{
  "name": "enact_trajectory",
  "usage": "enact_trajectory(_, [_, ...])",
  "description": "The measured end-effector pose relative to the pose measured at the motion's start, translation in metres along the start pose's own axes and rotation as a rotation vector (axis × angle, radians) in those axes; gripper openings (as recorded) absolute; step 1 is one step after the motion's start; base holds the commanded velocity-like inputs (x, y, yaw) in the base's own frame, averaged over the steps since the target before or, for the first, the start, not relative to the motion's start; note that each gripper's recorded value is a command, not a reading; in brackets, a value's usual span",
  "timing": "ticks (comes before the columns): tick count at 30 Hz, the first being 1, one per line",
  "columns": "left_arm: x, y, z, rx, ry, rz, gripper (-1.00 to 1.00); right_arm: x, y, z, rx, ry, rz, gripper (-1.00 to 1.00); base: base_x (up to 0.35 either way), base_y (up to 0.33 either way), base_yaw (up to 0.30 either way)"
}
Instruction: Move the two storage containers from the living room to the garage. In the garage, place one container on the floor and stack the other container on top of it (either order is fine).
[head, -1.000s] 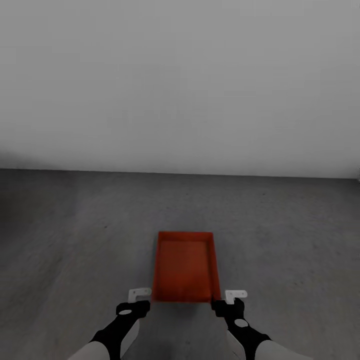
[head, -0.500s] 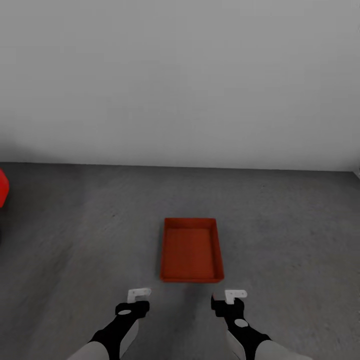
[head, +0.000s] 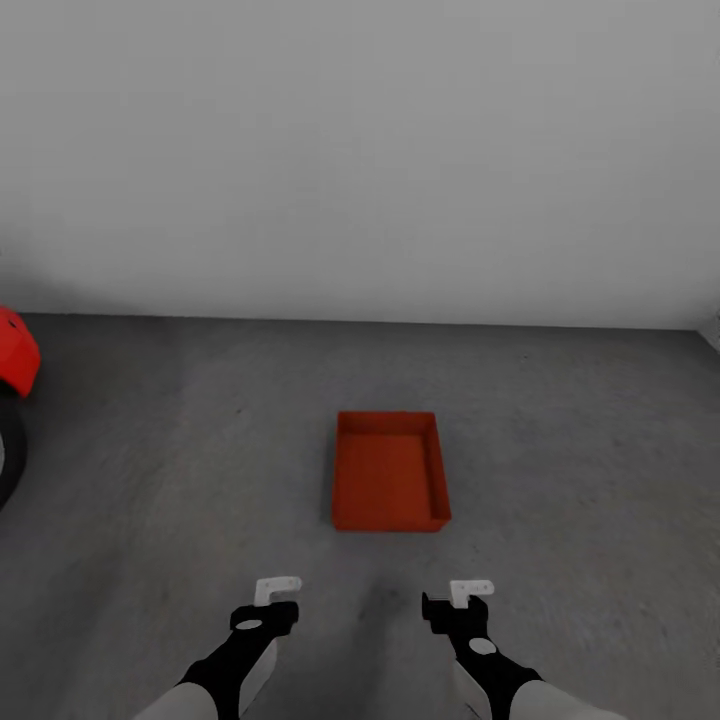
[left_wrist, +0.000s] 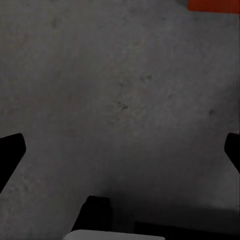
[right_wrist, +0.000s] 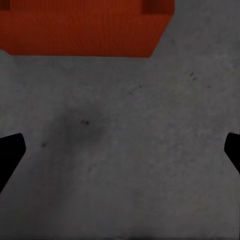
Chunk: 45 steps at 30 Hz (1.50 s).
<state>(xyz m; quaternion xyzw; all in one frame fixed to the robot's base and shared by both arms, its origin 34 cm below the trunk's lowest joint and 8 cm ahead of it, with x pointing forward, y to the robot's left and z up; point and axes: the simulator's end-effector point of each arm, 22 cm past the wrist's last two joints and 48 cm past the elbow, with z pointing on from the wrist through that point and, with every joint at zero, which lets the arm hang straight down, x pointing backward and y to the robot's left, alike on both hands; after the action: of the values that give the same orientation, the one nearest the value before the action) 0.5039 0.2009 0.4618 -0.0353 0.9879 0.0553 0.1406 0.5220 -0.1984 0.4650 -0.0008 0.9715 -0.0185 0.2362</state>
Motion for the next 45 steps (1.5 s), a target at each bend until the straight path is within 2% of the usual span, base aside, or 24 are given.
enact_trajectory(5, [0.002,0.001,0.000,-0.001,0.003,0.003,1.00,0.000,-0.002,0.000,0.006,-0.001,0.000,1.00,-0.058,0.002,0.000])
enact_trajectory(8, [0.007,0.012,0.002,-0.014,0.014,0.008,1.00,0.001,-0.030,0.002,0.044,0.001,-0.010,1.00,-0.007,0.000,0.000])
enact_trajectory(9, [0.010,0.022,0.004,-0.028,0.021,0.009,1.00,0.003,-0.051,0.003,0.069,0.005,-0.017,1.00,-0.004,0.000,0.000])
enact_trajectory(10, [0.012,0.030,0.005,-0.037,0.026,0.008,1.00,0.005,-0.062,0.003,0.082,0.008,-0.025,1.00,-0.002,0.000,0.000])
enact_trajectory(11, [0.017,0.048,0.008,-0.059,0.037,0.005,1.00,0.010,-0.082,0.002,0.105,0.020,-0.032,1.00,-0.002,0.000,0.000])
enact_trajectory(12, [0.023,0.070,0.010,-0.085,0.050,-0.002,1.00,0.018,-0.100,0.001,0.126,0.038,-0.040,1.00,0.000,0.000,0.000])
enact_trajectory(13, [0.037,0.108,0.012,-0.133,0.085,-0.036,1.00,0.040,-0.120,-0.004,0.150,0.088,-0.045,1.00,0.000,0.000,0.000])
enact_trajectory(15, [0.056,0.147,0.012,-0.183,0.127,-0.078,1.00,0.049,-0.129,-0.007,0.158,0.115,-0.051,1.00,0.000,0.000,0.000])
enact_trajectory(17, [0.069,0.164,0.010,-0.205,0.154,-0.095,1.00,0.050,-0.130,-0.007,0.159,0.121,-0.053,1.00,0.000,0.000,0.000])
enact_trajectory(19, [0.095,0.183,0.005,-0.236,0.210,-0.105,1.00,0.054,-0.131,-0.008,0.159,0.130,-0.054,1.00,0.000,0.000,0.000])
enact_trajectory(20, [0.112,0.192,0.001,-0.251,0.246,-0.107,1.00,0.063,-0.131,-0.011,0.158,0.144,-0.056,1.00,0.000,0.000,0.000])
enact_trajectory(22, [0.127,0.199,-0.003,-0.264,0.276,-0.107,1.00,0.088,-0.132,-0.019,0.156,0.183,-0.061,1.00,0.000,0.000,0.000])
enact_trajectory(26, [0.136,0.204,-0.006,-0.271,0.296,-0.100,1.00,0.149,-0.130,-0.044,0.149,0.285,-0.074,1.00,0.000,0.000,0.000])
enact_trajectory(28, [0.145,0.203,-0.008,-0.267,0.311,-0.096,1.00,0.196,-0.126,-0.067,0.139,0.359,-0.080,1.00,0.000,0.000,0.000])
enact_trajectory(29, [0.151,0.202,-0.009,-0.263,0.318,-0.094,1.00,0.207,-0.125,-0.074,0.134,0.376,-0.083,1.00,0.000,0.000,0.000])
enact_trajectory(32, [0.201,0.192,-0.022,-0.208,0.381,-0.086,1.00,0.257,-0.120,-0.104,0.115,0.454,-0.088,1.00,0.000,0.000,0.000])
enact_trajectory(34, [0.240,0.179,-0.034,-0.138,0.428,-0.085,1.00,0.290,-0.117,-0.127,0.104,0.507,-0.089,1.00,0.000,0.000,0.000])
enact_trajectory(35, [0.247,0.176,-0.037,-0.123,0.434,-0.085,1.00,0.297,-0.114,-0.133,0.100,0.520,-0.090,1.00,0.000,0.000,0.000])
enact_trajectory(37, [0.257,0.172,-0.041,-0.098,0.429,-0.091,1.00,0.318,-0.105,-0.149,0.087,0.554,-0.087,1.00,0.000,0.000,0.000])
enact_trajectory(40, [0.255,0.171,-0.040,-0.085,0.381,-0.100,1.00,0.343,-0.094,-0.170,0.072,0.595,-0.084,1.00,0.000,0.000,0.000])
enact_trajectory(45, [0.249,0.170,-0.037,-0.080,0.335,-0.099,1.00,0.357,-0.090,-0.183,0.065,0.619,-0.083,1.00,0.000,0.000,0.000])
